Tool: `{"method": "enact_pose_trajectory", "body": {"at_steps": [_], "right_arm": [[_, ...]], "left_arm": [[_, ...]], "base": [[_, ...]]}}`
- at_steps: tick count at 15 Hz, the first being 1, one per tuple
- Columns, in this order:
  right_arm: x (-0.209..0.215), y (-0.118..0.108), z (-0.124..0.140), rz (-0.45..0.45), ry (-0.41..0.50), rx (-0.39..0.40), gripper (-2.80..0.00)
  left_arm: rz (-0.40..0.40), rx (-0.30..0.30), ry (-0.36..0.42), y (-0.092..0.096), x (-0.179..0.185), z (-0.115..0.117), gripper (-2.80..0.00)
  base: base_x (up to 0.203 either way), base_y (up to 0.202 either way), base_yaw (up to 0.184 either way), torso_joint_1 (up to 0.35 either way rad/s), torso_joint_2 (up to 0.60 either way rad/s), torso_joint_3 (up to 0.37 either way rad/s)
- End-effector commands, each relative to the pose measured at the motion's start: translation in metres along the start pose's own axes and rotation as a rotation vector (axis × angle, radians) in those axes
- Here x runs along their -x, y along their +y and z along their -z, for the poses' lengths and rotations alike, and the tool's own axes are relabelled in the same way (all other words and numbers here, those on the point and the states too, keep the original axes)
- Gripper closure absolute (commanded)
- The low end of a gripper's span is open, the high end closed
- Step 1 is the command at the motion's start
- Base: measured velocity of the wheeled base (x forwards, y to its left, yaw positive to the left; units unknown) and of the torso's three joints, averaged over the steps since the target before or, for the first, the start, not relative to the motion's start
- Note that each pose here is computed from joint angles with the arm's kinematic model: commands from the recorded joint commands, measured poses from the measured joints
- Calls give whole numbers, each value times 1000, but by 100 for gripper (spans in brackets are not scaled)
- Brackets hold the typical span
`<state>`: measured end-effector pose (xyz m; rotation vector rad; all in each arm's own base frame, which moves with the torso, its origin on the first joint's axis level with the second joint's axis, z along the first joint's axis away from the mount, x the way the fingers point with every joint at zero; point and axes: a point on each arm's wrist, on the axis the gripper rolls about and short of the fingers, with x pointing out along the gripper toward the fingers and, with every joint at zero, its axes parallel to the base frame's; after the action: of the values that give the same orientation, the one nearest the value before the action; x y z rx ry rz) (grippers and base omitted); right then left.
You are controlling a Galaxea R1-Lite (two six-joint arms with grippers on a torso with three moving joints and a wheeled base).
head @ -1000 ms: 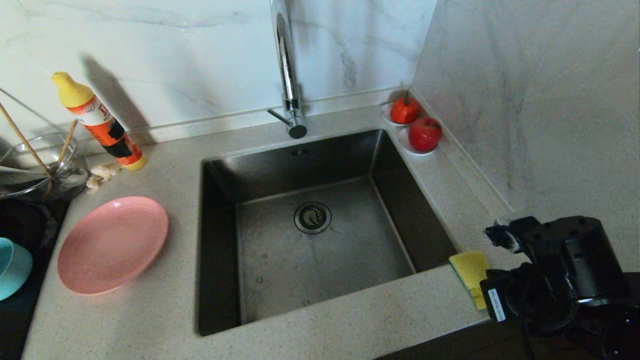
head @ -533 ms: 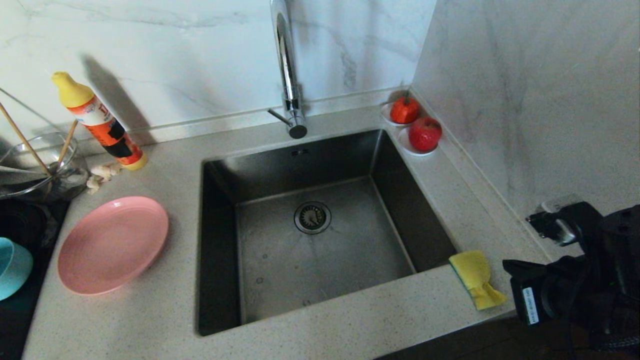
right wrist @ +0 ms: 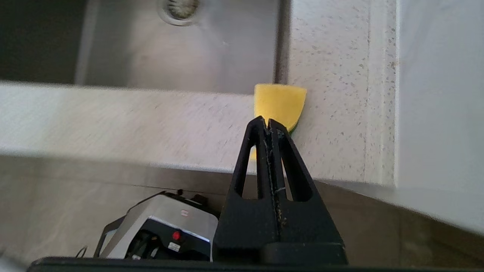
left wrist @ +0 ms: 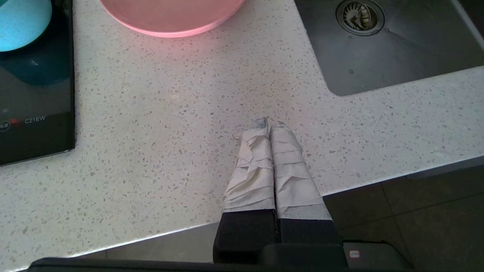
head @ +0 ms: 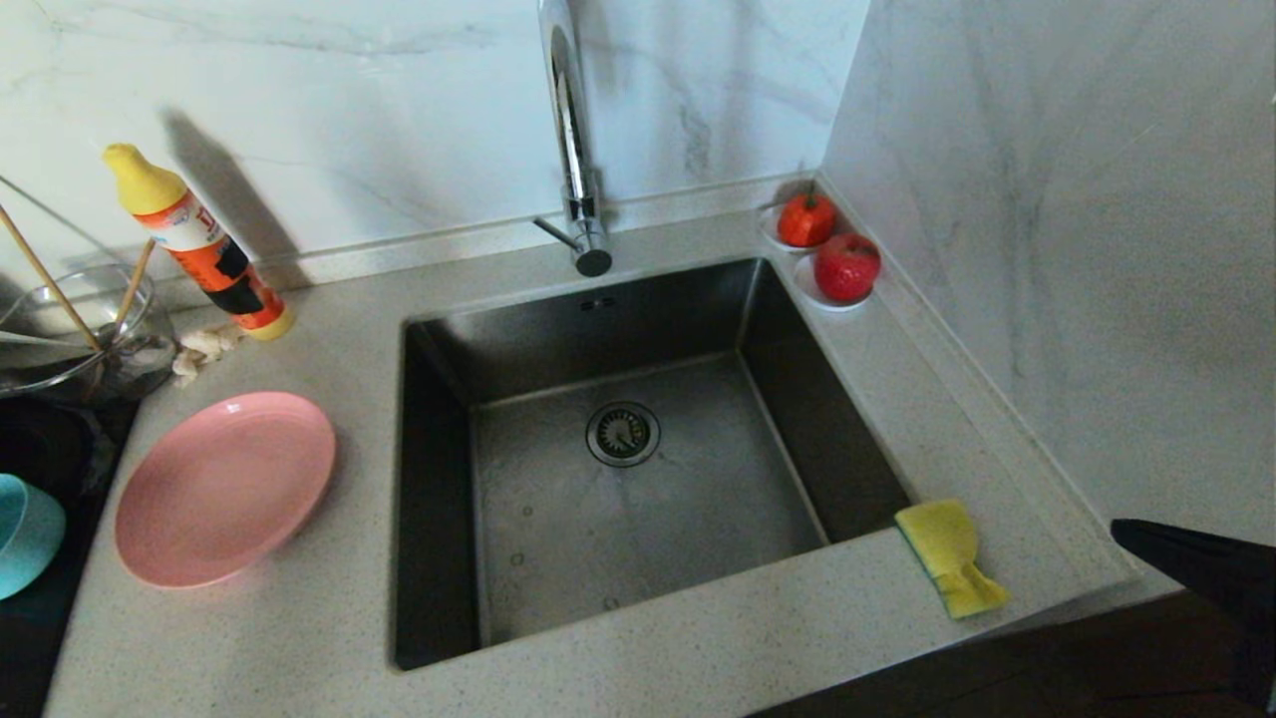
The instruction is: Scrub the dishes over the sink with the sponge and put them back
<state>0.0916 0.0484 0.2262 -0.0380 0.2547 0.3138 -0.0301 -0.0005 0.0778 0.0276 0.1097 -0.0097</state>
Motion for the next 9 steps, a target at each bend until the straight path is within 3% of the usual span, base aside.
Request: {"method": "enact_pose_trajectory", "body": {"at_steps": [1,6,9], "right_arm": [[44,-11,8,-59,-118,6,0],[84,-14,28,-178,-172,37,0],[103,-12,45,-169,-217,39,0]], "left_arm": [[0,0,1,0,0,0,0],[0,0,1,0,0,0,0],[0,0,1,0,0,0,0]], "base": [[0,0,0,0,0,0],[0,0,0,0,0,0],[0,0,0,0,0,0]]}}
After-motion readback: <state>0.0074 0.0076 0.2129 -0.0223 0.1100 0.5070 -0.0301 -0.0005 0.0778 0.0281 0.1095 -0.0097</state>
